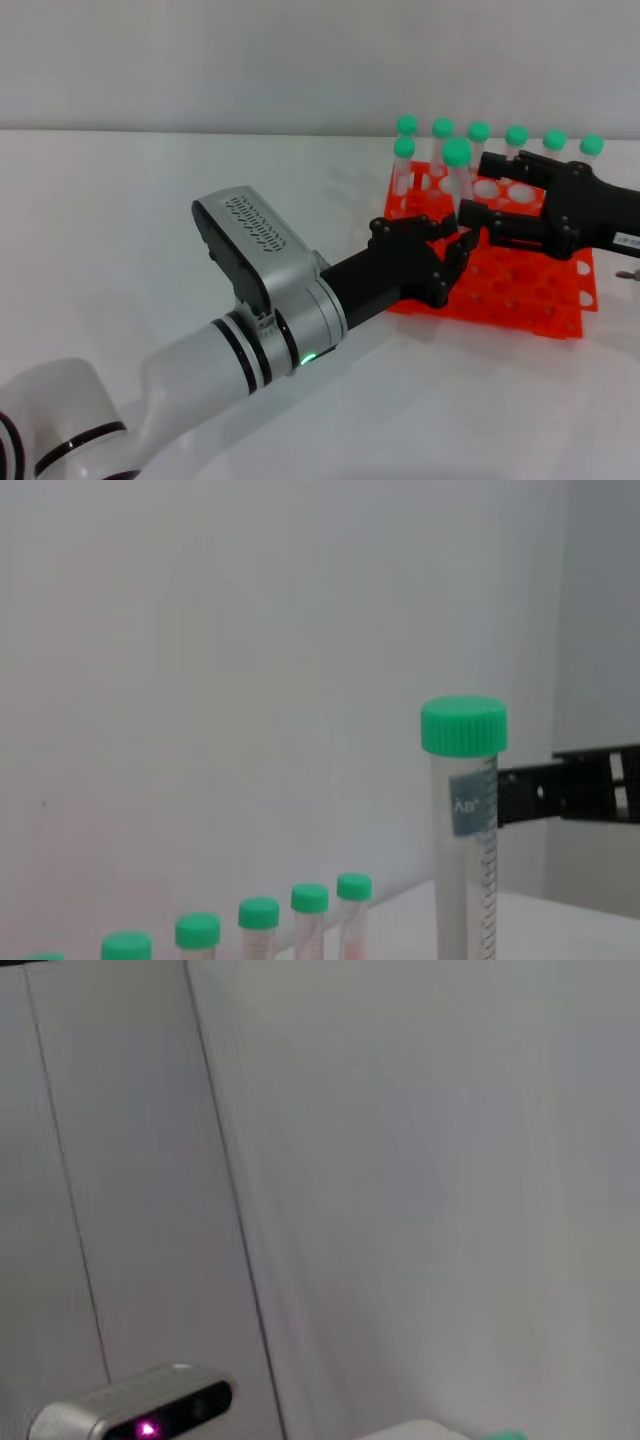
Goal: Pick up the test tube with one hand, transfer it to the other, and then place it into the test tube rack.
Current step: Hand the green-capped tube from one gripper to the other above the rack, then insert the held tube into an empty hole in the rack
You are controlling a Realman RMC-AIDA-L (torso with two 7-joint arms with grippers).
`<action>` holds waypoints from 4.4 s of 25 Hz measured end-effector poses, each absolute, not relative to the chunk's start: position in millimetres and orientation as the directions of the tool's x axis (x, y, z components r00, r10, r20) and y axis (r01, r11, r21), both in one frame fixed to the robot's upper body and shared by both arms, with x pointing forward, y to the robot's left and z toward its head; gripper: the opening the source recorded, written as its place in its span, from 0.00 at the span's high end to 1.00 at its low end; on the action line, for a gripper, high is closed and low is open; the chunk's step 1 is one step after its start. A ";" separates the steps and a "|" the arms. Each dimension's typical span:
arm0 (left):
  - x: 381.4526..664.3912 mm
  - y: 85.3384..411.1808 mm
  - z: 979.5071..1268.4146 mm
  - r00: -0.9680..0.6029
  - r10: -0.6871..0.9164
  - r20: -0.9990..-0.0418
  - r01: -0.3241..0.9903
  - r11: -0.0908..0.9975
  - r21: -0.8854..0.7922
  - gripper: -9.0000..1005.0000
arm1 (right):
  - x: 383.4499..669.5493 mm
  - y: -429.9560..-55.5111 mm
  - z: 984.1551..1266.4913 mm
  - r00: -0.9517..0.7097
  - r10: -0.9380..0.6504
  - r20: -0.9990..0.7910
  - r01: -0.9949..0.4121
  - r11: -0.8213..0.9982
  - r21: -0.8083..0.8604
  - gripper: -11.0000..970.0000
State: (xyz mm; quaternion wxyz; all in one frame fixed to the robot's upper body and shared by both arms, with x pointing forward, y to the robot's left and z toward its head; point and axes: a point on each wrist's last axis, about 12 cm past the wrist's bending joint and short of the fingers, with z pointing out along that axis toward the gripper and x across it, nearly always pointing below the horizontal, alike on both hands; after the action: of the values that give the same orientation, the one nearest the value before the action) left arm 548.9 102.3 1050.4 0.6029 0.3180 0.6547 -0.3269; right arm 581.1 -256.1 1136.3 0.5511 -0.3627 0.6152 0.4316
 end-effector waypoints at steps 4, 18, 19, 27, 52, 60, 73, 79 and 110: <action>549.1 101.0 1050.3 -0.074 0.026 -0.997 0.811 0.583 -0.045 0.81 | 584.4 -246.8 1137.3 -0.124 0.030 -0.992 -0.925 0.359 0.127 0.18; 548.1 101.5 1049.3 -0.078 0.027 -0.997 0.810 0.584 -0.047 0.81 | 594.3 -231.3 1135.1 -0.136 0.009 -0.991 -0.914 0.386 0.129 0.21; 548.0 101.7 1049.1 -0.078 0.027 -0.997 0.810 0.584 -0.048 0.81 | 594.2 -231.8 1134.8 -0.137 0.010 -0.991 -0.912 0.389 0.130 0.23; 547.5 102.5 1048.0 -0.082 0.030 -0.996 0.808 0.587 -0.049 0.81 | 593.7 -235.0 1134.2 -0.136 0.015 -0.991 -0.907 0.400 0.131 0.42; 545.8 117.8 1042.1 -0.113 -0.020 -0.993 0.745 0.660 -0.098 0.80 | 582.3 -262.4 1132.1 -0.099 0.173 -0.980 -0.844 0.508 0.175 0.76; 529.4 139.5 1030.9 -0.131 -0.086 -0.988 0.687 0.710 -0.153 0.60 | 585.7 -259.1 1133.5 -0.047 0.195 -0.980 -0.824 0.546 0.149 0.77; 476.7 224.7 1007.4 -0.046 -0.214 -0.976 0.455 0.865 -0.211 0.21 | 620.0 -217.5 1128.5 0.002 0.105 -0.995 -0.760 0.647 0.067 0.76; 470.9 238.7 1003.7 -0.043 -0.214 -0.976 0.400 0.891 -0.213 0.21 | 628.2 -199.0 1123.4 0.008 0.032 -0.999 -0.736 0.677 0.016 0.75; 474.2 239.6 1003.2 -0.049 -0.199 -0.979 0.402 0.893 -0.201 0.22 | 640.3 -192.7 1103.0 -0.076 -0.073 -0.994 -0.651 0.759 -0.006 0.71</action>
State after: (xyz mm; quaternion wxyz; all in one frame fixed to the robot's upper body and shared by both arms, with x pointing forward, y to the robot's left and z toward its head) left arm 474.2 239.6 1003.2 0.6856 0.0737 0.6903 -0.2191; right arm 640.3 -192.7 1103.0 0.6281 -0.2600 0.6964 0.2302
